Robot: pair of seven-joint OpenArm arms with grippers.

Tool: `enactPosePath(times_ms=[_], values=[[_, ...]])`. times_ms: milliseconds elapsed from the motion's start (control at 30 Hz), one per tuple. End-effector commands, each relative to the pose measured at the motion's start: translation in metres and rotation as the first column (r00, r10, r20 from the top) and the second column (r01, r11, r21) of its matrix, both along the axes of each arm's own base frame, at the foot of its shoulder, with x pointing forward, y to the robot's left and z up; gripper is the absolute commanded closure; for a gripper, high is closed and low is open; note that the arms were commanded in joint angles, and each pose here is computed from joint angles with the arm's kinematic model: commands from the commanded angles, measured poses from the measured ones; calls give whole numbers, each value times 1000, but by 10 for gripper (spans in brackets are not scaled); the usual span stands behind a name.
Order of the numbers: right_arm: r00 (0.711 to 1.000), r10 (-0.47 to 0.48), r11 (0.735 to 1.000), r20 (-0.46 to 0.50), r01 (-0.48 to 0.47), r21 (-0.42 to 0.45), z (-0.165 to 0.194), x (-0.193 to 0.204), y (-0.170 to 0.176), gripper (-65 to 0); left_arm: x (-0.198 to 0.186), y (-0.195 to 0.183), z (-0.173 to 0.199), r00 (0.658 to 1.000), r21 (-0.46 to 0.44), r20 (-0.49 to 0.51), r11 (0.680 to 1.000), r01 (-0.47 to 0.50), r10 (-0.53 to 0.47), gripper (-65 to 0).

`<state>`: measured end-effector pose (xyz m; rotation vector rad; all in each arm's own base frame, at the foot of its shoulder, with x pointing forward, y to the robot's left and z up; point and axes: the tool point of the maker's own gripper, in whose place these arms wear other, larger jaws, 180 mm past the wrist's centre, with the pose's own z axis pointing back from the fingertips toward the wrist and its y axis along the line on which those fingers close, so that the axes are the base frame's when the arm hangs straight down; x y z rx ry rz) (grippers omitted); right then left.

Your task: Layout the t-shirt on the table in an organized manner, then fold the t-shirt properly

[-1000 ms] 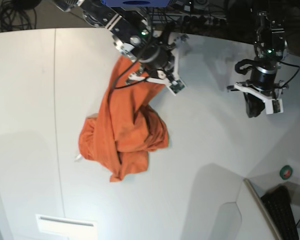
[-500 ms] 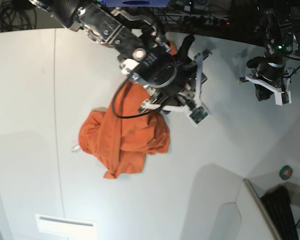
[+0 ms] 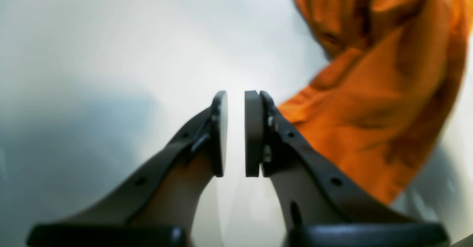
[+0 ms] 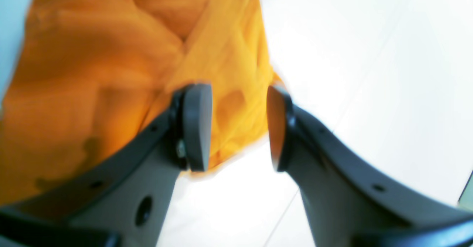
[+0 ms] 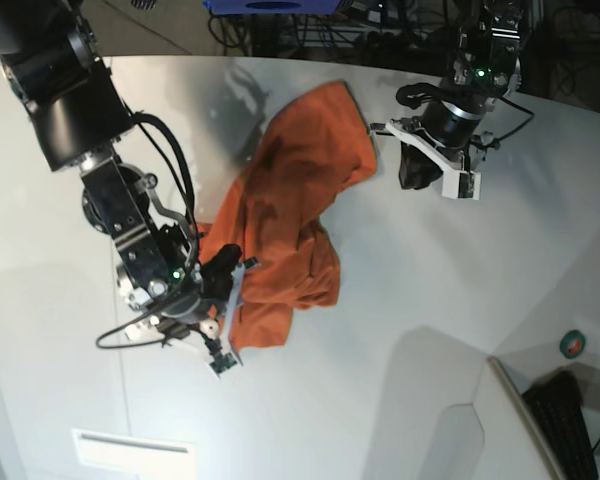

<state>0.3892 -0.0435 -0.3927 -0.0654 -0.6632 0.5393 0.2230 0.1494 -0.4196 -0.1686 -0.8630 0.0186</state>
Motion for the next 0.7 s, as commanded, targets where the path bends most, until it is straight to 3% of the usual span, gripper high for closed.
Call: enactPosePath(times_ms=[0, 133, 300, 467, 533, 667], values=[[997, 14, 1000, 74, -16, 26, 19, 24, 10, -228, 7, -5, 10, 999, -20, 44, 1000, -9, 10, -84], [999, -28, 999, 38, 26, 48, 10, 60, 9, -234, 6, -39, 8, 998, -64, 40, 997, 49, -47, -87], [991, -137, 983, -9, 137, 125, 5, 97, -9, -306, 12, -81, -7, 989, -104, 15, 984, 147, -147, -84], [988, -143, 981, -63, 150, 122, -3, 97, -5, -314, 8, -78, -50, 987, -88, -100, 989, 117, -125, -61], [989, -132, 981, -66, 140, 135, -3, 96, 5, -314, 9, -69, -55, 990, -69, -116, 995, 77, -85, 0], [989, -119, 980, -89, 131, 149, -8, 90, 19, -347, 11, -62, -57, 990, -50, -124, 997, 54, -60, 0]])
